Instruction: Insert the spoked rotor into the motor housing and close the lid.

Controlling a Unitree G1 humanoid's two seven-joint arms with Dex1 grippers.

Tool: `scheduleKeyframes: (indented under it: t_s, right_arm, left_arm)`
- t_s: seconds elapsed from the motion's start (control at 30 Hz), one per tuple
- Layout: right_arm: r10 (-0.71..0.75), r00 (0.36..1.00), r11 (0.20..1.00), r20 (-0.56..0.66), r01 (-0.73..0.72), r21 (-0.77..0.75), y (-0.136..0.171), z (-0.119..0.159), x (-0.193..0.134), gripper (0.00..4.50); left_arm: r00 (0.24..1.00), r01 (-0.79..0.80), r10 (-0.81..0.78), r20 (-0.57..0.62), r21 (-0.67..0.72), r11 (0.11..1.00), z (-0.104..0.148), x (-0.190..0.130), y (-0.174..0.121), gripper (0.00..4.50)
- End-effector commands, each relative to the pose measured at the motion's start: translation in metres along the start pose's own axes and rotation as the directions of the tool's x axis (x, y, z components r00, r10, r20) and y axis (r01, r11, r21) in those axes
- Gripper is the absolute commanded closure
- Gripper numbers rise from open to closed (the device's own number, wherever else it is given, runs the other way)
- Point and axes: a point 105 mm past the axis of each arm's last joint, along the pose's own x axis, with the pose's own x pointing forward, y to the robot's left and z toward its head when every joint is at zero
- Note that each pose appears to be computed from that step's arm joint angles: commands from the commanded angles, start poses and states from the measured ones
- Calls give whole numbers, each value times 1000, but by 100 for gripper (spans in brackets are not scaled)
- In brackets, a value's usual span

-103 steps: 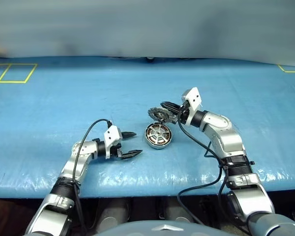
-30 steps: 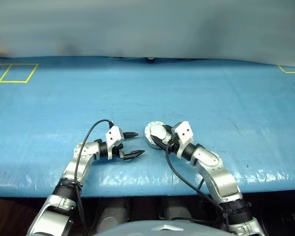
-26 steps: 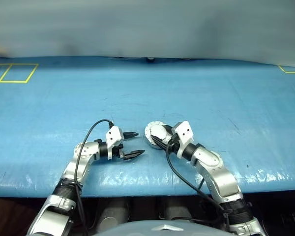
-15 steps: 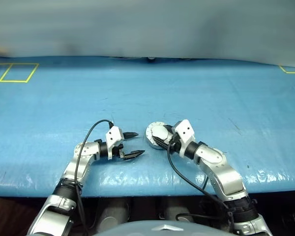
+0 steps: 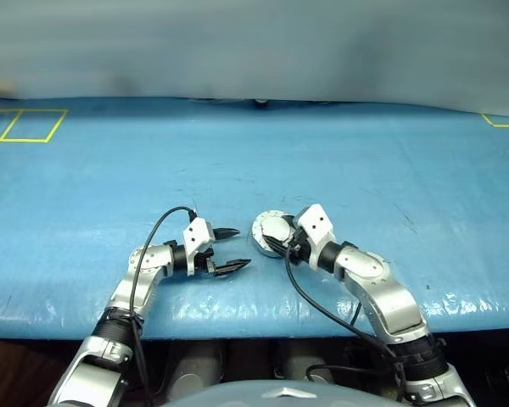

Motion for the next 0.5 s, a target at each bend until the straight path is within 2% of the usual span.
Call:
scheduleKeyframes:
  t_s: [0.03, 0.5]
  right_arm:
    - [-17, 994, 1000, -110, 18, 10, -1, -21, -2, 148]
    - [-39, 988, 993, -150, 54, 102, 2, -30, 5, 148]
  left_arm:
    - [1000, -3, 3, 21, 28, 1000, 7, 1, 2, 56]
    - [1000, -9, 8, 21, 25, 1000, 6, 0, 2, 56]
